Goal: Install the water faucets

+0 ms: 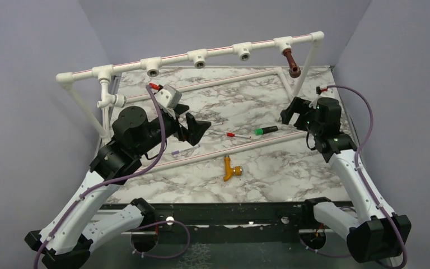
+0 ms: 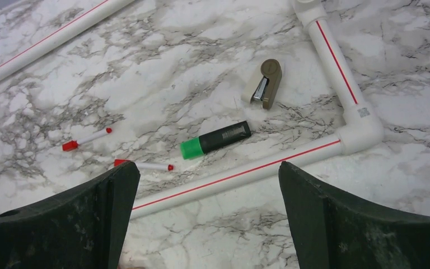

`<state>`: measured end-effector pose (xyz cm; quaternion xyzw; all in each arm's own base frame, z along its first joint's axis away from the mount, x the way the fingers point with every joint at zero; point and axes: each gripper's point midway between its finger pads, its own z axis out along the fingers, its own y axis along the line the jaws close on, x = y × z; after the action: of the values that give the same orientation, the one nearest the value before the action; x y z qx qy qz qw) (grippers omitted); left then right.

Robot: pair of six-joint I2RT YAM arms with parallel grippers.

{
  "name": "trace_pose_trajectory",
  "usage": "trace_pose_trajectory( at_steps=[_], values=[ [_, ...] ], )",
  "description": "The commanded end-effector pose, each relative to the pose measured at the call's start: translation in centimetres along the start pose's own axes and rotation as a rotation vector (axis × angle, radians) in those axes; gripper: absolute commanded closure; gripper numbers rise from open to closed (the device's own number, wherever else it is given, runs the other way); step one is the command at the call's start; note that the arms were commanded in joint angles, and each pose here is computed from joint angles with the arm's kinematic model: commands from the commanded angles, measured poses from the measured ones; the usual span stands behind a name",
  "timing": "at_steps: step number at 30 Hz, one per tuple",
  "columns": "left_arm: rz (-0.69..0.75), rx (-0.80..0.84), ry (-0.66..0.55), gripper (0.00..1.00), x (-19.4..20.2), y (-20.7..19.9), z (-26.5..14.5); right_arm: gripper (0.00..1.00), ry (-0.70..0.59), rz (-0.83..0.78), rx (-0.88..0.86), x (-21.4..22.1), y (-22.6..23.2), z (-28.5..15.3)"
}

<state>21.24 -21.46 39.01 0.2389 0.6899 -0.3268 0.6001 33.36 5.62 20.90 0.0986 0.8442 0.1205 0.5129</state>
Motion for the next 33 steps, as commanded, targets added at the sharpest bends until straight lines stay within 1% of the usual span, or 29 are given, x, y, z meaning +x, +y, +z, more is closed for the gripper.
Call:
trace_pose_trajectory(
  at_steps=[1,5,7,11,15,19,25,29,33],
  values=[
    [0.024,-0.1,0.007,0.01,1.0,2.0,-0.1,0.0,0.079,-0.012,-0.033,0.0,1.1,-2.1],
    [0.024,-0.143,0.032,0.01,2.3,2.9,0.1,0.0,0.124,0.031,-0.004,0.8,0.8,-2.6],
    [0.021,-0.17,0.044,0.01,3.0,3.4,0.1,0.0,0.173,0.003,-0.065,1.7,1.6,-3.1],
    [0.008,-0.209,0.073,0.01,4.7,4.2,0.0,0.0,0.196,-0.061,-0.219,2.8,3.6,-4.0],
    [-0.012,-0.231,0.102,0.01,6.5,4.7,-0.1,0.01,0.261,-0.052,-0.225,4.5,3.5,-4.1],
    [-0.033,-0.271,0.134,0.01,8.5,5.5,-0.4,0.05,0.309,-0.035,-0.25,6.4,4.2,-4.1],
    [-0.079,-0.295,0.173,0.01,11.1,5.9,-0.5,0.05,0.377,-0.042,-0.247,9.1,5.5,-4.4],
    [-0.106,-0.312,0.178,0.01,12.5,6.2,-0.8,0.05,0.434,-0.058,-0.225,11.7,6.7,-4.6],
    [-0.122,-0.31,0.163,0.01,13.0,6.1,-1.1,0.06,0.472,-0.068,-0.199,13.9,7.7,-4.7]
  ],
)
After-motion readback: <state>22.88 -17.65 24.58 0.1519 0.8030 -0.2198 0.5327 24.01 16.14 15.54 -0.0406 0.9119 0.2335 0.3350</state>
